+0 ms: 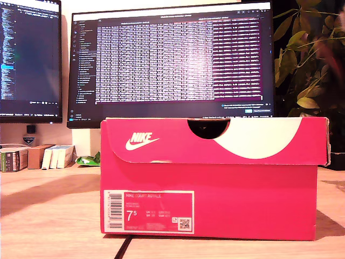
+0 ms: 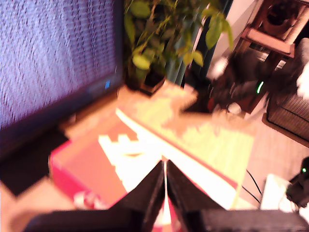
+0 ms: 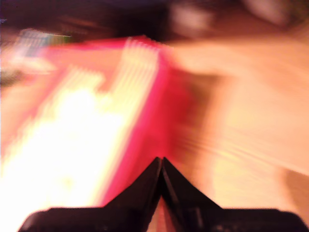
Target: Close the red shoebox by pushing the lid with your left arm and holding the box in place with your right arm
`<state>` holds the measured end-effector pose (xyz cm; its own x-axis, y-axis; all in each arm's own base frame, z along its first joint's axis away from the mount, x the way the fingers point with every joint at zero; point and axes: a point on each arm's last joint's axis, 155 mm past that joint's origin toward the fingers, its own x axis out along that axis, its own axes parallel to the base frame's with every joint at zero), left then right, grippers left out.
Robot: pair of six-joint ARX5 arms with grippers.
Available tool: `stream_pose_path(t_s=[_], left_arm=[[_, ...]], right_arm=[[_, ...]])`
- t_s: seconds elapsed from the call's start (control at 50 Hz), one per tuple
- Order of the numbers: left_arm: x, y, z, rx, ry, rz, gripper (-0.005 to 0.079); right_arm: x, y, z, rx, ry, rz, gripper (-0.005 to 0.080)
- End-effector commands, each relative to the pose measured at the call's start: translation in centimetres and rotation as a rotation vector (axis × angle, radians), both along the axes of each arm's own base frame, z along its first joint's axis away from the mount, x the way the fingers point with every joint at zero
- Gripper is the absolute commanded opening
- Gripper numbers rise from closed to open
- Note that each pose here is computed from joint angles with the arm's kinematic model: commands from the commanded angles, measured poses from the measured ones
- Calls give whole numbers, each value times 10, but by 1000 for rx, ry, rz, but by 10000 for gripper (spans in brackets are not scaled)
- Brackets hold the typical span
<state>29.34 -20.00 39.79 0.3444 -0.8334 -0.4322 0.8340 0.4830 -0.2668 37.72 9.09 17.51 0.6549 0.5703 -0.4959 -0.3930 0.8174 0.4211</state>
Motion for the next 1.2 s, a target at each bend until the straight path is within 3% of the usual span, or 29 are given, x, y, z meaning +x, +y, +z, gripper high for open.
stream_pose_path(t_s=[0.0, 0.24, 0.54, 0.6, 0.82, 1.18], left_arm=[[8, -3, -12, 9, 29, -8, -19], [8, -3, -12, 9, 29, -8, -19], [4, -2, -16, 17, 50, -12, -19], [5, -2, -16, 22, 37, -16, -19], [17, 14, -14, 104, -60, 63, -19], [82, 77, 2, 209, -218, 401, -19]], right_arm=[[-13, 24, -13, 6, 46, 71, -13], [-33, 63, -35, -52, 111, 171, -13], [-51, 62, -89, -215, 243, 225, -13], [-49, 63, -90, -231, 221, 244, -13], [-27, 52, -61, -278, 71, 174, -13], [-2, 22, 17, -364, -211, -22, -13]])
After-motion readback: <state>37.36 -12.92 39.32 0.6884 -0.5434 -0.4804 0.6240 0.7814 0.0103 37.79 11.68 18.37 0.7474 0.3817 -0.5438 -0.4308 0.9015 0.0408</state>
